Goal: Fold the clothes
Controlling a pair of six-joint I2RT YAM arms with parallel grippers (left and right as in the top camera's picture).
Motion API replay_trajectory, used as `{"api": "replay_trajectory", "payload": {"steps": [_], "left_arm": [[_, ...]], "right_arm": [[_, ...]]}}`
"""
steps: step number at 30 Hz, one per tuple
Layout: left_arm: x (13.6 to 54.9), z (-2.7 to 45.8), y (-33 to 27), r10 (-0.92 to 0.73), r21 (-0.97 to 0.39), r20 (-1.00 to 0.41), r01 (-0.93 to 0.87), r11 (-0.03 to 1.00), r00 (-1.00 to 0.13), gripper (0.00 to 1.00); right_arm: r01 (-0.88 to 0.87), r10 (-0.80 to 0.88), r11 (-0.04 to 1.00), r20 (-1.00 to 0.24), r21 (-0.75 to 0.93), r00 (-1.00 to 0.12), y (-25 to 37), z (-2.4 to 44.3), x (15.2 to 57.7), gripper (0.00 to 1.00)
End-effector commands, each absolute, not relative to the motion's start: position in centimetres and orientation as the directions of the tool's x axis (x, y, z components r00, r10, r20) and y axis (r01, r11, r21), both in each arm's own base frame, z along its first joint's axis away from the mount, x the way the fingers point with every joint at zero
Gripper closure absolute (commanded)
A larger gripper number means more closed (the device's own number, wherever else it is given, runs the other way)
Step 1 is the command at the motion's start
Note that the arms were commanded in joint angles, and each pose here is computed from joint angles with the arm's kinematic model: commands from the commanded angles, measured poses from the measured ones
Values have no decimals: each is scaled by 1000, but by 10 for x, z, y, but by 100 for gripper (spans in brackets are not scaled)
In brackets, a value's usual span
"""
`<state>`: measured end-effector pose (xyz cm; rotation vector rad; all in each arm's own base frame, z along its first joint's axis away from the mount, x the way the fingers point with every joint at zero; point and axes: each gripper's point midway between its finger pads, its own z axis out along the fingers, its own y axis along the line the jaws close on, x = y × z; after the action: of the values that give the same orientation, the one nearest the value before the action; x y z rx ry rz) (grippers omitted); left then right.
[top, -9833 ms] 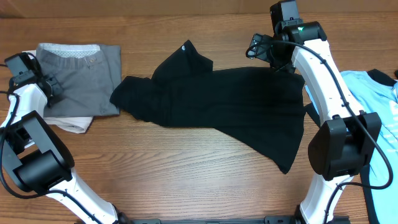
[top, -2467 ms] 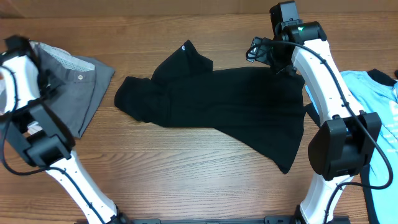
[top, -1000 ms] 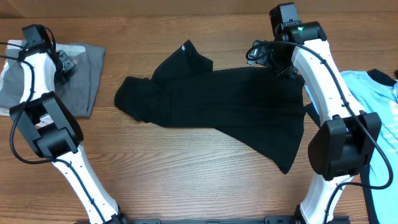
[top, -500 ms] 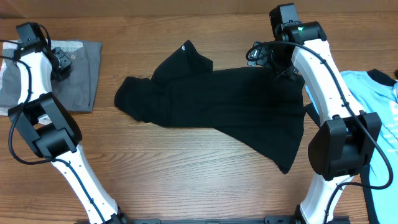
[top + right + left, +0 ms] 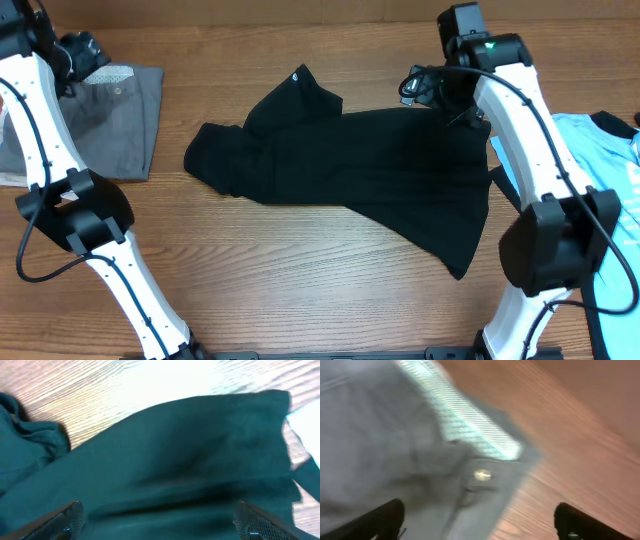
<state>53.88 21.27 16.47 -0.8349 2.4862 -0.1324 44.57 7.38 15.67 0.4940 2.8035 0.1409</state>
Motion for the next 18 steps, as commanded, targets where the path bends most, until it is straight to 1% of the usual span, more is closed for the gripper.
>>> {"api": "replay_trajectory", "payload": {"steps": [1, 4, 8, 12, 18], "left_arm": [[542, 211, 165, -564, -416, -428, -400, 817, -707, 0], [529, 233, 148, -560, -447, -412, -376, 812, -719, 0], [508, 272, 129, -541, -445, -449, -348, 825, -711, 0], [486, 301, 114, -553, -441, -457, -362, 821, -697, 0], [475, 343, 75, -501, -434, -532, -288, 854, -683, 0]], "right_arm": [[338, 384, 922, -341, 188, -858, 55, 207, 438, 0], [369, 405, 914, -307, 168, -861, 43, 205, 428, 0], [404, 432, 902, -274, 154, -859, 29, 202, 420, 0], [432, 464, 884, -229, 176, -856, 23, 200, 414, 0], [494, 521, 852, -184, 175, -833, 9, 198, 405, 0]]}}
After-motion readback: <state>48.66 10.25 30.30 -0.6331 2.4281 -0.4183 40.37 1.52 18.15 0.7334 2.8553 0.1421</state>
